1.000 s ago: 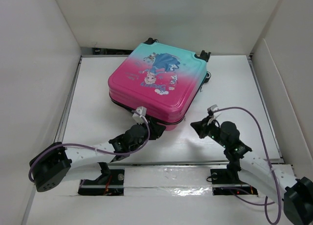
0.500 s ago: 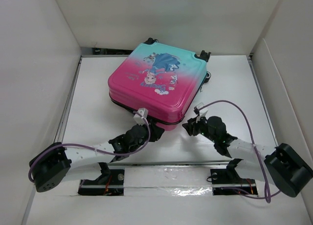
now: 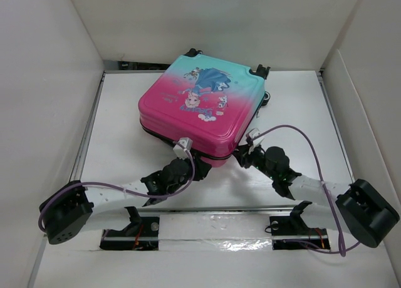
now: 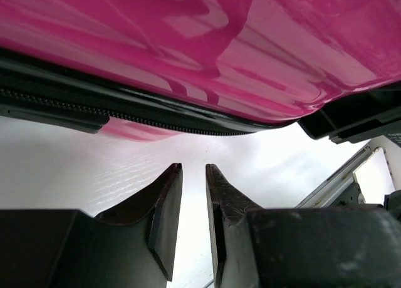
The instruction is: Pack the luggage
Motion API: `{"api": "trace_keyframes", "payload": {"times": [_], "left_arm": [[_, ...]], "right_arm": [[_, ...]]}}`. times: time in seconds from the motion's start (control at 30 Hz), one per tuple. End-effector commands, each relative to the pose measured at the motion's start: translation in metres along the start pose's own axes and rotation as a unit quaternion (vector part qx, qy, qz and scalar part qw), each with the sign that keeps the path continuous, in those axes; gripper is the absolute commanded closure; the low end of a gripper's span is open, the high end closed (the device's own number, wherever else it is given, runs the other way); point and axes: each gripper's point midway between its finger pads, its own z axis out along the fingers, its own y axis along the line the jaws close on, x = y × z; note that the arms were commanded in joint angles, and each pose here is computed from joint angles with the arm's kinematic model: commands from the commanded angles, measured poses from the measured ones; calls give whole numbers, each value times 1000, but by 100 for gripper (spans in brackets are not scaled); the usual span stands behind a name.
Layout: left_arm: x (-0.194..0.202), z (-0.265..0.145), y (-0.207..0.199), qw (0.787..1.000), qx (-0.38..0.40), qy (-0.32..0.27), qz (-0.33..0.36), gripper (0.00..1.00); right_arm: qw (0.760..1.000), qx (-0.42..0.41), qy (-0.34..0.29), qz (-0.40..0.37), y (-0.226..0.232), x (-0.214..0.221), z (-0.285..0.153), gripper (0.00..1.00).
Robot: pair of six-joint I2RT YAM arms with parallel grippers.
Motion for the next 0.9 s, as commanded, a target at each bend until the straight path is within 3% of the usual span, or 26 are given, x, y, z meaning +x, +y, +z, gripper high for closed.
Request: {"api": "trace_keyframes", "payload": {"times": [0.0, 0.17, 0.2, 0.27, 0.43, 0.47, 0.67, 0.77, 0.87], "left_arm": [[-18, 5, -17, 1000, 13, -24, 5, 81], [-28, 8, -22, 999, 13, -40, 11, 81], [-29, 8, -23, 999, 14, -43, 11, 81], [-37, 9, -32, 998, 25, -56, 12, 81], [-58, 18, -40, 996, 13, -87, 31, 81], [-62, 20, -41, 995, 11, -95, 33, 81], [-89, 31, -56, 991, 12, -125, 38, 81], [-95, 34, -61, 991, 22, -129, 38, 81], [-95, 41, -71, 991, 34, -124, 42, 81]], "right_arm": [[996, -11, -84, -23, 5, -48, 11, 63], [995, -26, -96, -17, 8, -51, 19, 82], [995, -24, -96, -10, 7, -48, 20, 92], [994, -22, -102, 13, 11, -48, 17, 100], [995, -44, -84, 41, 41, -38, 4, 100], [997, -52, -43, 48, 54, -18, 0, 100], [990, -97, 63, 80, 104, 35, -34, 100], [984, -121, 98, 88, 133, 46, -53, 100], [982, -140, 84, 94, 157, 28, -57, 100]]}}
